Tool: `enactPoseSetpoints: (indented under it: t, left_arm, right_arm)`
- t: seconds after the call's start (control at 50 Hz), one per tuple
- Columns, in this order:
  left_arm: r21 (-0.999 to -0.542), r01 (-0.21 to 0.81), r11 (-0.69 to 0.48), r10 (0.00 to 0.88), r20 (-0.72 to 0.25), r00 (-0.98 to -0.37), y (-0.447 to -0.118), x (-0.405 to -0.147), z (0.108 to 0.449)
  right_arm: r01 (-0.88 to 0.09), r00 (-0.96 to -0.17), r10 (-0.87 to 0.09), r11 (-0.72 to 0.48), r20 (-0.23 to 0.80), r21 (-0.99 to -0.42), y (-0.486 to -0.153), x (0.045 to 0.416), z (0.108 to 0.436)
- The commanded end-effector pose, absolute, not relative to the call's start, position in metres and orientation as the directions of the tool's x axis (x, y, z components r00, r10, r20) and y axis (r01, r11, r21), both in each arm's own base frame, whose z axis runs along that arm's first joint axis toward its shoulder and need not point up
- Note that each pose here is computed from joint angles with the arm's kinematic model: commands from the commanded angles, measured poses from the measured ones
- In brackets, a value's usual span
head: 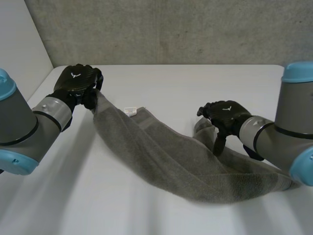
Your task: Fold the towel.
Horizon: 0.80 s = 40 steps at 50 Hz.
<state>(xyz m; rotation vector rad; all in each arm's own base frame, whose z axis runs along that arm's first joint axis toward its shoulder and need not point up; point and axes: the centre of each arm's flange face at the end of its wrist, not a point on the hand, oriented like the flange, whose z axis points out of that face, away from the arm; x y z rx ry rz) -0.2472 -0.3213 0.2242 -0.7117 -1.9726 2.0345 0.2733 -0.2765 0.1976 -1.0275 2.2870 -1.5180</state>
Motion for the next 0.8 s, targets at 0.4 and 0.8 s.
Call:
enactPoseSetpoints:
  t: [0.4,0.8]
  left_arm:
    - [-0.981,0.18,-0.067,0.489,-0.189,-0.851,-0.319,-0.251,0.219]
    - [-0.982,0.181,-0.058,0.489,-0.186,-0.852,-0.32,-0.251,0.216]
  right_arm:
    - [-0.475,-0.734,-0.651,0.291,0.192,-0.831,-0.269,0.263,0.181]
    - [-0.54,-0.757,-0.611,0.385,0.233,-0.748,-0.248,0.19,0.165]
